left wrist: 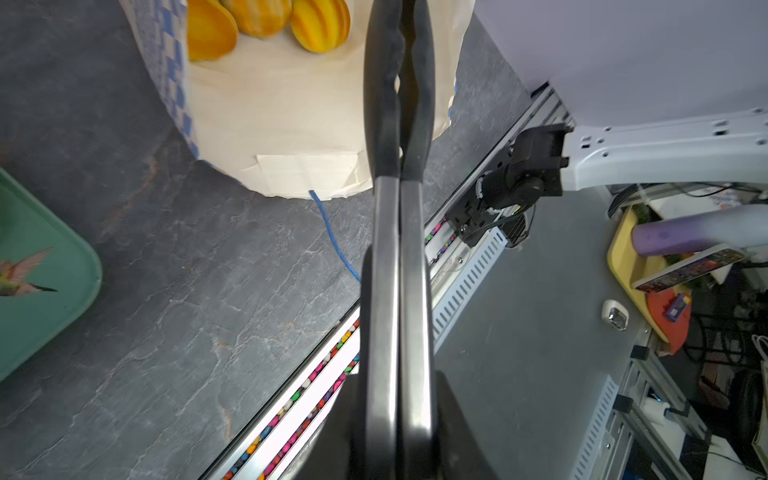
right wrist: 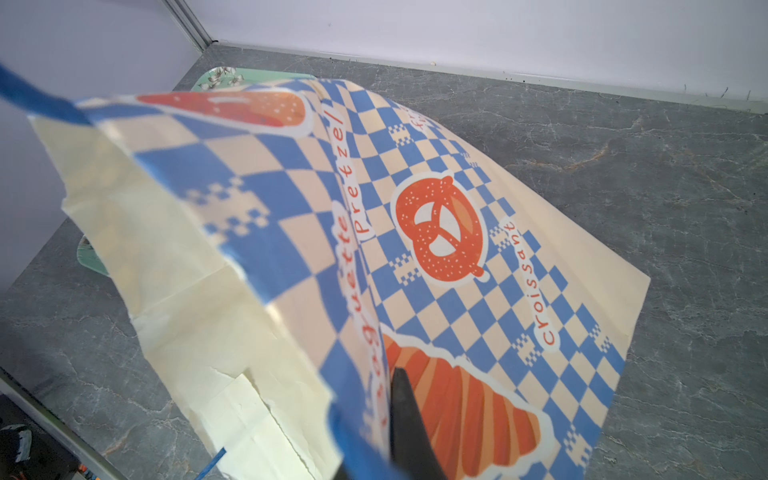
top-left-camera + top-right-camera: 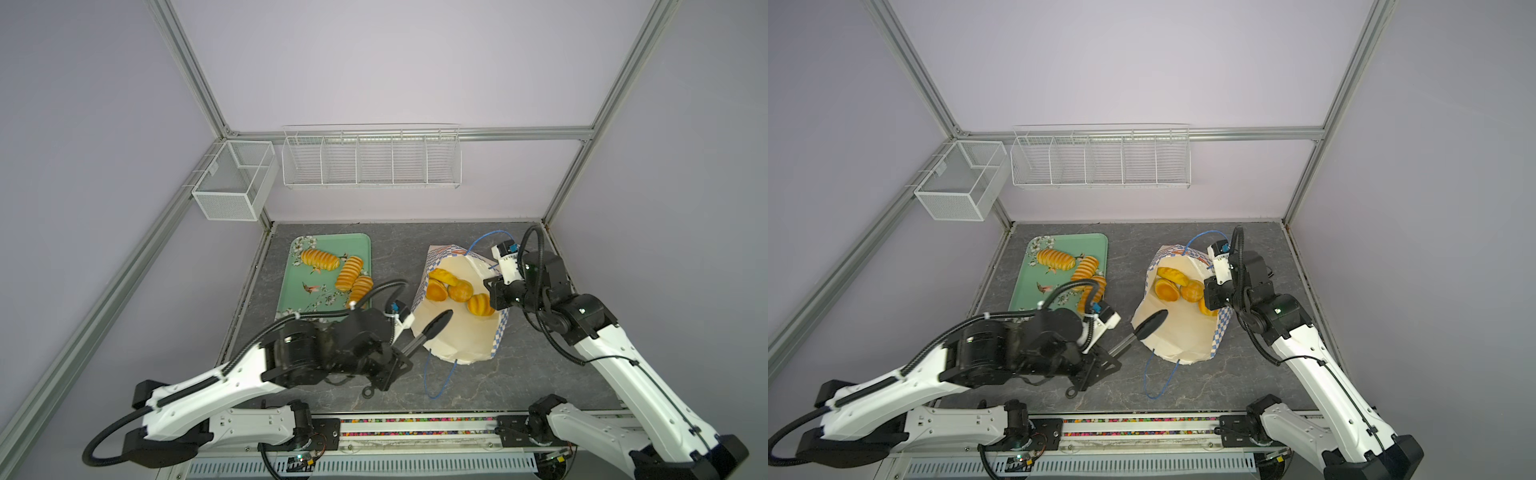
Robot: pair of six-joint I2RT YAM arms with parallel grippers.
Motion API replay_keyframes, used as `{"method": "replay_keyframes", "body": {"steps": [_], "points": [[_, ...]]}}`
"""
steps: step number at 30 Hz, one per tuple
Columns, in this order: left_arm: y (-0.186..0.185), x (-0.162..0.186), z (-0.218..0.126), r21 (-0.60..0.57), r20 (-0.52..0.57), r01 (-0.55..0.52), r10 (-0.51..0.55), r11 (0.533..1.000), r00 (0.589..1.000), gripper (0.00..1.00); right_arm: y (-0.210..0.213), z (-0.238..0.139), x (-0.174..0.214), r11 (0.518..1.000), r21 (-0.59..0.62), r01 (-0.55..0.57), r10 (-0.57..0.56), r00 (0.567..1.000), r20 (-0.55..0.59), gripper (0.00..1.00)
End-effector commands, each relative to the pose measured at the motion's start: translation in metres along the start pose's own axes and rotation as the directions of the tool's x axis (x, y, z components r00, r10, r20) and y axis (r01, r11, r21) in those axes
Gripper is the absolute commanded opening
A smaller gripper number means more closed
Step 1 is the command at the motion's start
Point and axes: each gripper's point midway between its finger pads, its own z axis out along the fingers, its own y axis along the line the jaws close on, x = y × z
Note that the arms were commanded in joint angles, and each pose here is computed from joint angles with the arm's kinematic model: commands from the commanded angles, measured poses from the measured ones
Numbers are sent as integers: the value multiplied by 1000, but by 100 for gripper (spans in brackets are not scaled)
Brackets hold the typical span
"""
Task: Take the fake bread out of the paper bag
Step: 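Move the left gripper's tongs from the tray back into the bag, then lower the open tongs deeper into the bag toward the breads with the left gripper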
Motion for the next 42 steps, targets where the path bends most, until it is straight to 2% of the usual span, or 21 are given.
{"method": "replay_keyframes", "body": {"steps": [1,7,9,16,18,22,27,30,33,42], "points": [[-7,-25,31,-47,23,-3,4,999,1000,3,9,-3,9,998,-57,17,-18,1000,-15,7],[6,-59,92,-130,-10,59,-61,990,998,10,20,-12,14,991,-125,56,-55,998,14,7],[12,-65,108,-145,-38,21,-27,989,999,16,23,-17,15,987,-141,76,-72,997,31,7],[23,-65,147,-190,-119,-178,158,965,980,25,27,-22,21,977,-168,128,-122,992,44,7],[33,-63,151,-234,-136,-248,221,940,966,26,27,-21,21,977,-169,130,-124,991,42,7],[51,-60,150,-339,-201,-422,373,841,906,29,28,-22,22,976,-174,130,-125,991,37,7],[63,-56,158,-371,-324,-559,461,742,826,35,33,-24,22,971,-200,134,-127,991,48,7],[65,-51,169,-339,-368,-613,499,713,784,38,35,-24,22,967,-215,135,-126,990,54,7],[63,-53,176,-328,-367,-632,521,702,770,39,35,-22,23,967,-219,131,-123,991,48,7],[77,-68,180,-421,-381,-648,525,635,761,45,38,-15,25,963,-235,134,-129,991,37,7]]}}
